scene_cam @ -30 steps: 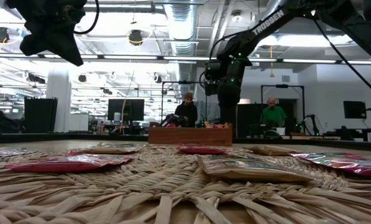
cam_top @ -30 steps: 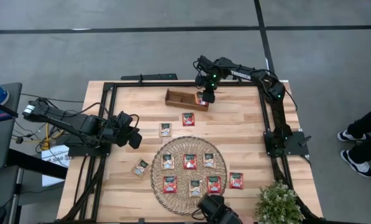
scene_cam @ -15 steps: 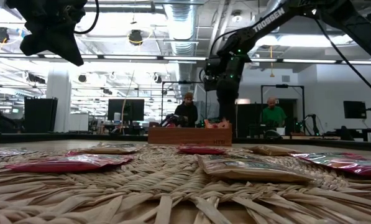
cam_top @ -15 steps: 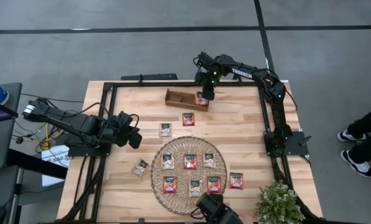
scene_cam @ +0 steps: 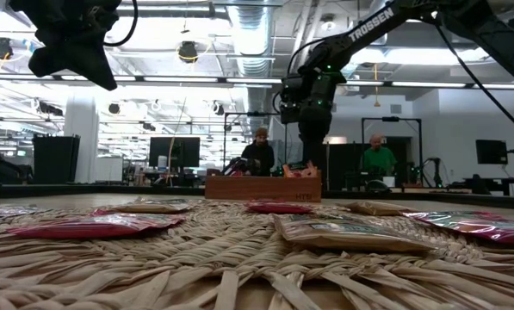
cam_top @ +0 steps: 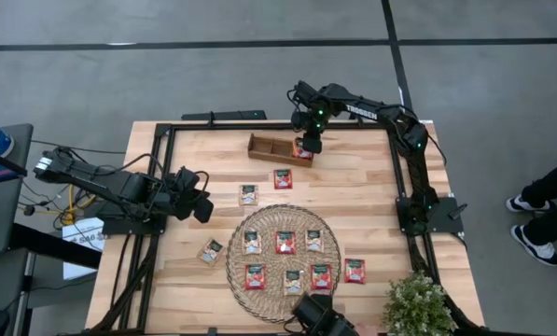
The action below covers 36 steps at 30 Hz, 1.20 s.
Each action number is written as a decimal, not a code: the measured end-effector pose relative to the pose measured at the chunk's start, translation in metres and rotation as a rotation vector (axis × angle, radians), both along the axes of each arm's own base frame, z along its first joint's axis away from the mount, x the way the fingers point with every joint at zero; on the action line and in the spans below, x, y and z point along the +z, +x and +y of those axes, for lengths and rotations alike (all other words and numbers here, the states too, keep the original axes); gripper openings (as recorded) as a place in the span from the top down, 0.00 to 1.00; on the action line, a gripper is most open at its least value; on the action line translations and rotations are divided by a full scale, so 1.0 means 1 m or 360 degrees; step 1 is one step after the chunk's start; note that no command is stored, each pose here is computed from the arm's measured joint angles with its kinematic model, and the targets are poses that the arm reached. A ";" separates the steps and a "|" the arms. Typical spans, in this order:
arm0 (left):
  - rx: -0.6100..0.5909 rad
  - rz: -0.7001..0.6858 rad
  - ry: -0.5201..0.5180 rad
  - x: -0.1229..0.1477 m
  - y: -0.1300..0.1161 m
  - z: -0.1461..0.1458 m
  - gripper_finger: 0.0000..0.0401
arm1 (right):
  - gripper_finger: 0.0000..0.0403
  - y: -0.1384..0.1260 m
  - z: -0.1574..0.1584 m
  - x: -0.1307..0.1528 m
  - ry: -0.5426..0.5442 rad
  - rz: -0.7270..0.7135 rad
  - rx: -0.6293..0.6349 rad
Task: Pick & Place Tea
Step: Put the orange tea bag into the right section of the wooden organizer
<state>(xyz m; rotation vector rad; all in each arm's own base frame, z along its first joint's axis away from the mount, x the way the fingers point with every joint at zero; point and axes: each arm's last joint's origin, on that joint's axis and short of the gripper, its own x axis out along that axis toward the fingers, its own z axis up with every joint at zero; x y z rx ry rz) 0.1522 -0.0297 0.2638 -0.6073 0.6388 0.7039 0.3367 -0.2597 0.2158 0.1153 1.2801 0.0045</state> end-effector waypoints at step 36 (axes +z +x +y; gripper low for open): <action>0.0003 -0.0009 0.0003 0.000 0.000 0.000 1.00 | 1.00 0.007 0.018 0.013 -0.0069 0.0050 -0.0122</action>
